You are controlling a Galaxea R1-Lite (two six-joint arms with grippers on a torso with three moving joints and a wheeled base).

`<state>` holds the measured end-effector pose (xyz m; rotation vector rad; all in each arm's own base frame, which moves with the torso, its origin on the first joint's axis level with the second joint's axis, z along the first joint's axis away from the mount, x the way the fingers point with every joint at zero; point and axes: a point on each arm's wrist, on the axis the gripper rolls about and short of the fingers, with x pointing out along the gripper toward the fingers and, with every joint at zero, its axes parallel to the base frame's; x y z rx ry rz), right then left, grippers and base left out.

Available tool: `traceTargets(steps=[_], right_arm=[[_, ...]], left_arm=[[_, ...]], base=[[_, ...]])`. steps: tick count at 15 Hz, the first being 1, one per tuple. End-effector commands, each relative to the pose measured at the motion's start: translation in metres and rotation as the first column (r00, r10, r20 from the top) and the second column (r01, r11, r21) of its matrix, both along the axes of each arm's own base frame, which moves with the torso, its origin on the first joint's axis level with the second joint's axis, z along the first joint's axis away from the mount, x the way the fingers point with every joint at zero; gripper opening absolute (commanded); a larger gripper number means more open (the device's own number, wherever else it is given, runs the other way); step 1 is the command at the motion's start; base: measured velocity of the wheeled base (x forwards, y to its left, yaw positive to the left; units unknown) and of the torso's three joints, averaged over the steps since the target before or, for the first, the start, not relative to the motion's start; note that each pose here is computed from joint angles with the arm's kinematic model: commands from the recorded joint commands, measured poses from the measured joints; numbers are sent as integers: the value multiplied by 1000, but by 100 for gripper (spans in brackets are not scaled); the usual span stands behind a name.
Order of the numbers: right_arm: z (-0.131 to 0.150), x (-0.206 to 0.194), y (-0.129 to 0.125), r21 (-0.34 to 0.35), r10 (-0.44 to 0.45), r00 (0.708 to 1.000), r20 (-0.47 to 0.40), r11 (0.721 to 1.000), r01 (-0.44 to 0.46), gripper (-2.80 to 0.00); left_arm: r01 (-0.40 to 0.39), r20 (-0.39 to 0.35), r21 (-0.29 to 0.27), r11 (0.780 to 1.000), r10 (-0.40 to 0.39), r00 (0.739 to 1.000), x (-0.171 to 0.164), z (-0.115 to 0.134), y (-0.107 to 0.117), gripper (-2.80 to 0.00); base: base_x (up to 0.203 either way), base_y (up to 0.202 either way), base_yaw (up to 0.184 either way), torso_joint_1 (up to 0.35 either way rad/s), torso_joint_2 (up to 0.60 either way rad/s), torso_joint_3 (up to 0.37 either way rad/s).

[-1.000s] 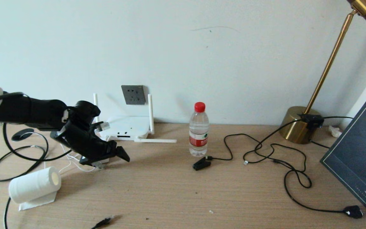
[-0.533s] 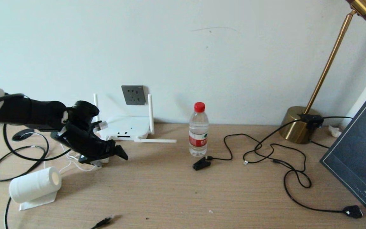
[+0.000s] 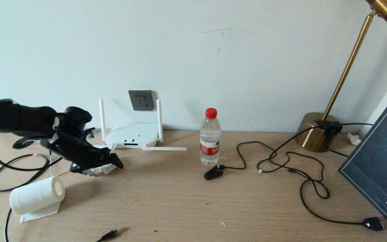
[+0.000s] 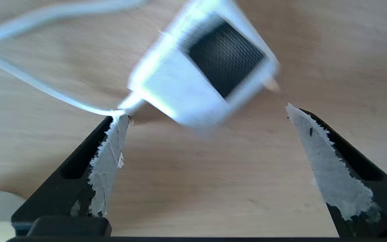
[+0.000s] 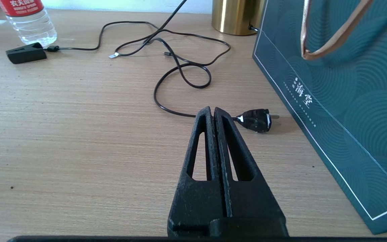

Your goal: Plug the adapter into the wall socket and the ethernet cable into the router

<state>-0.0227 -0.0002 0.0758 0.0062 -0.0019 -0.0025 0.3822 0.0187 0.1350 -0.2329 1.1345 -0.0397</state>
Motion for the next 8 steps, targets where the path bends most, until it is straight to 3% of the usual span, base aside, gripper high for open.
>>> traceTargets(steps=[1,4,8], right_arm=[[0,0,0,0,-1,1000,0,1000,1,-280],[0,0,0,0,-1,1000,0,1000,1,-280],[0,0,0,0,-1,1000,0,1000,1,-280]], left_arm=[[-8,21,5,1000,8,1000,9,2,4,0],[-32,38,50,998,30,999,26,-1,7,0],[-31,39,59,998,28,999,35,3,4,0]], base=[[0,0,0,0,0,0],[0,0,0,0,0,0],[0,0,0,0,0,0]])
